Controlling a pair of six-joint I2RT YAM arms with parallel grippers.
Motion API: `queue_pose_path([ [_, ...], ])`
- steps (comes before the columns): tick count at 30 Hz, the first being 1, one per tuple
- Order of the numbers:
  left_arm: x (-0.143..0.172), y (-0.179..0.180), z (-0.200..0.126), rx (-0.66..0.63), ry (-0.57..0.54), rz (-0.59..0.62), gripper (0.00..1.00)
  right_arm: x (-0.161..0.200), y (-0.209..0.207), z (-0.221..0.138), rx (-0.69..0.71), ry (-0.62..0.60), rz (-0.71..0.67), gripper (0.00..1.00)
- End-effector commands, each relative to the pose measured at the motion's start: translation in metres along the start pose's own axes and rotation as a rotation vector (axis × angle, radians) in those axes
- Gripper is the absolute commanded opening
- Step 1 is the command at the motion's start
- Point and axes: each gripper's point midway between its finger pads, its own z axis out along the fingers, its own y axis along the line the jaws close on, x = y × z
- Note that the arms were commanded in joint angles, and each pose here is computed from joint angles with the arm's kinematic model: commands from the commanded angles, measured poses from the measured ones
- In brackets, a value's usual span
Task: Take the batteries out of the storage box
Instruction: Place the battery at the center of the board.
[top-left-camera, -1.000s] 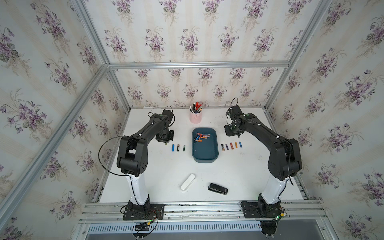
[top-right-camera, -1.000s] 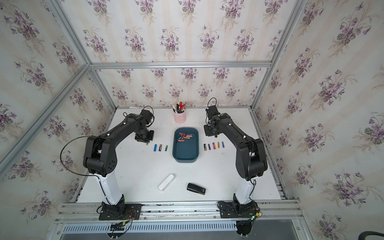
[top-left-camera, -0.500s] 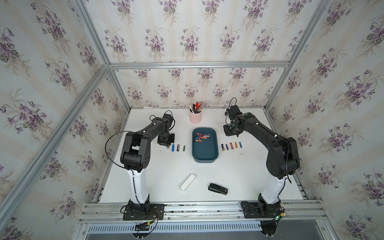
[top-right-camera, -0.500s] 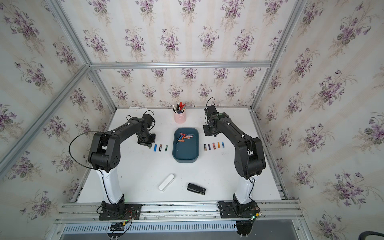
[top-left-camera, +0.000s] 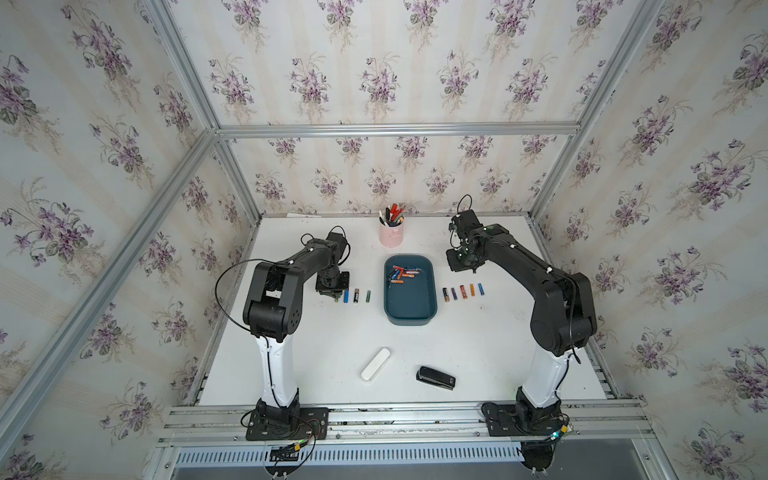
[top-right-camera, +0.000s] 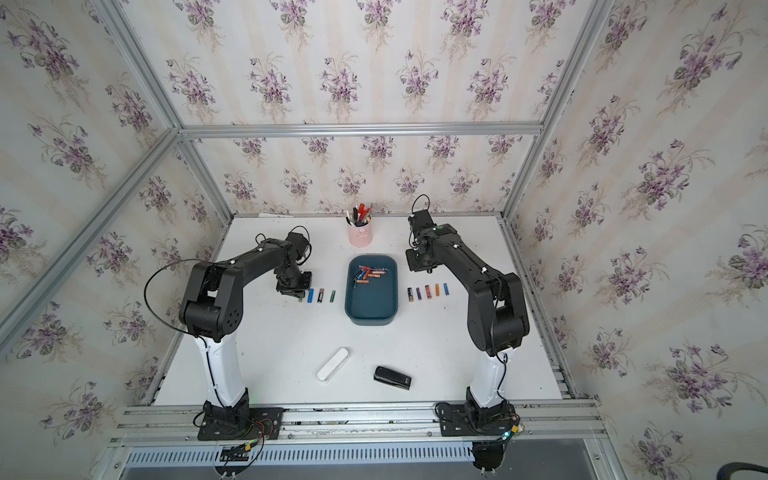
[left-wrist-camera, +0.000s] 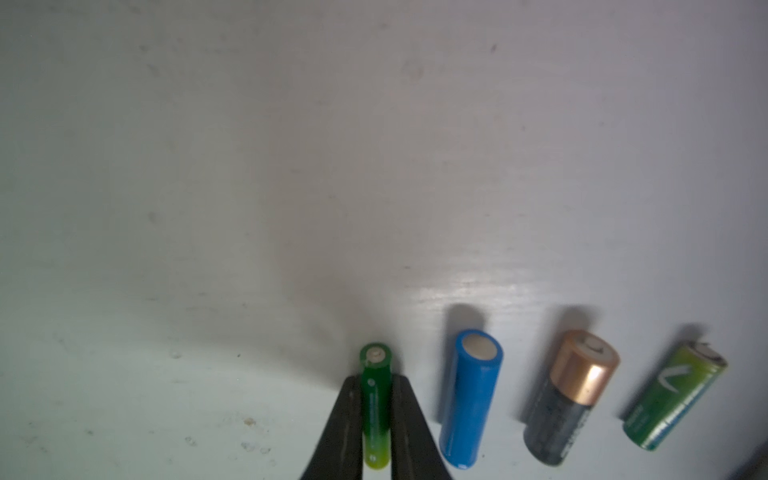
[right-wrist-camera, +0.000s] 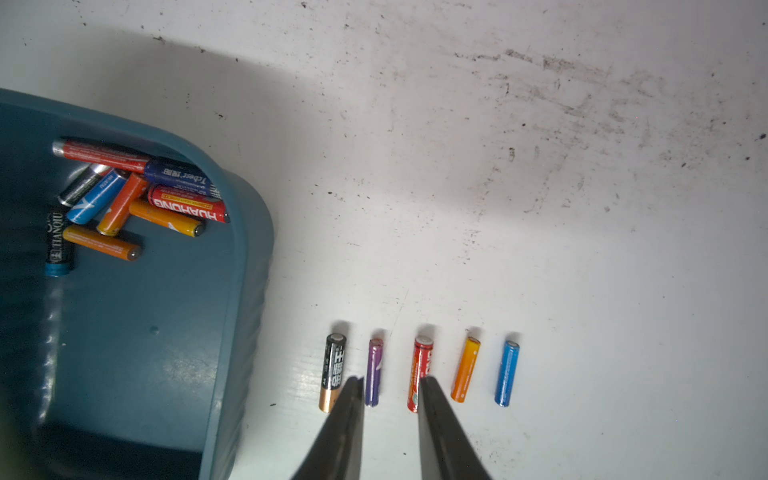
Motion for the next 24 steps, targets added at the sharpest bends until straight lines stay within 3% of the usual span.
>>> queue_pose_path([
  [1,0.001,0.000,0.001,-0.001,0.004,-0.007,0.19,0.001,-0.001,-0.001,0.007,0.005,-0.009,0.29],
  [14,-0.008,-0.002,-0.022,0.004,-0.030,-0.004,0.25,0.001,-0.002,-0.003,0.007,0.001,-0.007,0.28],
  [24,-0.033,-0.030,-0.089,-0.012,-0.143,0.073,0.29,-0.001,0.001,-0.006,-0.007,-0.016,0.001,0.28],
])
